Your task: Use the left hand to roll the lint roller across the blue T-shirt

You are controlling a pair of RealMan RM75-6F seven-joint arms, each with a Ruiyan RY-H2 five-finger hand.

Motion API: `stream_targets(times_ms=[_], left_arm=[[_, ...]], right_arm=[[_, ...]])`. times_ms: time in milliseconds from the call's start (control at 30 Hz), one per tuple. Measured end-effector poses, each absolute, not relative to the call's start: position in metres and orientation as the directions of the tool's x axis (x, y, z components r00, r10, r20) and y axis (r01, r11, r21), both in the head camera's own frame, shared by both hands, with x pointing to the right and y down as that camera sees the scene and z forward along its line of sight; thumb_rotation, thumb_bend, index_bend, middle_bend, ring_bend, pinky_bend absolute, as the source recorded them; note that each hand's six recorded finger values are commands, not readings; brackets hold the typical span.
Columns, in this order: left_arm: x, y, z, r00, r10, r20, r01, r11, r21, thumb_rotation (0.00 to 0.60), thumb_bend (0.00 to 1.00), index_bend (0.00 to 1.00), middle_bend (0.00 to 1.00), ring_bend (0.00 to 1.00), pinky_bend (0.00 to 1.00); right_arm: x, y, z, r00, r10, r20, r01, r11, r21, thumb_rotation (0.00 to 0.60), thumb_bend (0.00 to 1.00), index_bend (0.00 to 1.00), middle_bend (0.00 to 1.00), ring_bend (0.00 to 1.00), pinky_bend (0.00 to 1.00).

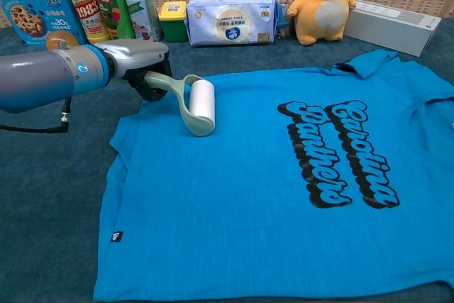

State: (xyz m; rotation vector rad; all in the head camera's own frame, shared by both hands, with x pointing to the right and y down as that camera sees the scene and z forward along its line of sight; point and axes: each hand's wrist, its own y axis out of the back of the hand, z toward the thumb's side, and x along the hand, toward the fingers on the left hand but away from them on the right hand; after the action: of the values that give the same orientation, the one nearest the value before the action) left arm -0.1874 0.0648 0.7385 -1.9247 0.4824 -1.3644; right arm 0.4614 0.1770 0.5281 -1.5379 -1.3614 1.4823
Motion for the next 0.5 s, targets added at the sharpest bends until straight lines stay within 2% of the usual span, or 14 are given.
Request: stream_targets(times_ms=[500], left_arm=[[-0.143,0.062,0.741,0.407,-0.635,0.657,0.16,-0.658,-0.736,0.6,0.89,0.94,0.89,0.79,0.96]], right_arm=[[0.467,0.175,0.525,-0.162,0.93,-0.33,0.269,-0.28,-0.922,0.6,0.0,0.06,0.0,0.0,0.0]])
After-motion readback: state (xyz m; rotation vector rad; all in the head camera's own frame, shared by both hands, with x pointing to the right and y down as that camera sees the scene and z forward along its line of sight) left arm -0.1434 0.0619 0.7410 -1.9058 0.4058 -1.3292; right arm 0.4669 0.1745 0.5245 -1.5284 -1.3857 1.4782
